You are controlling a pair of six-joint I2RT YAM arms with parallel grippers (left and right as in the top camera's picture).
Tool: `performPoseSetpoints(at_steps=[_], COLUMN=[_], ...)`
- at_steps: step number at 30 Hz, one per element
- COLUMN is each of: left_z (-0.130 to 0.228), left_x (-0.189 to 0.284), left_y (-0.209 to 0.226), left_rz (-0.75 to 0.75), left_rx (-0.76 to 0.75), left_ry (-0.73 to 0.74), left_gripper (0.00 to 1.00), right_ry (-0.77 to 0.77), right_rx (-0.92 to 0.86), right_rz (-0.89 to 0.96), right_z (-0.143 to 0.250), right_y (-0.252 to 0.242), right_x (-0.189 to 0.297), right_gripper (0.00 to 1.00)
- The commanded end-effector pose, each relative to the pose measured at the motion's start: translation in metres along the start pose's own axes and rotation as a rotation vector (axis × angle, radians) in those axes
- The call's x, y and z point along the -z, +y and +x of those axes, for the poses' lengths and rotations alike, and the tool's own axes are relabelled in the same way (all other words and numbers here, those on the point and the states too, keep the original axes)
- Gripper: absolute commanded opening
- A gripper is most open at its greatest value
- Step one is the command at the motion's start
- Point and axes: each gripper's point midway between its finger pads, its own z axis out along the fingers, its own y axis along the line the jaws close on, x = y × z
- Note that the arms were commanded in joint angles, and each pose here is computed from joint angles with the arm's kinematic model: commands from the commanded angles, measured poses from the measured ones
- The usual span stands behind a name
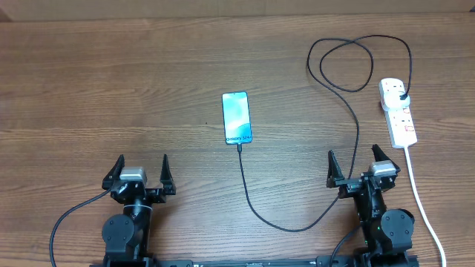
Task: Plug charger to phone and switch on socket
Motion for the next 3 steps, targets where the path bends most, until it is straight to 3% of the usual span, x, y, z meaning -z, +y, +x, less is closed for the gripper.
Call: performPoseSetpoints(at_steps=[1, 3], left_z=[-0.0012, -0.0012], left_x=[0.0004, 0.0004], left_y=[0.0008, 0.0008], left_rz=[0.0, 0.0], left_rx=[-0.021, -0.021], left_ry=[-0.009, -0.009], left_gripper=[1.0, 0.99], right_ry=[-0.003, -0.003], right_rx=[0.004, 0.004], right_rz=[-0.003, -0.003], right_z=[0.002, 0.002], right_y=[0.0008, 0.0008], right_x=[-0.0002, -0.0002], right_gripper=[1.0, 1.0])
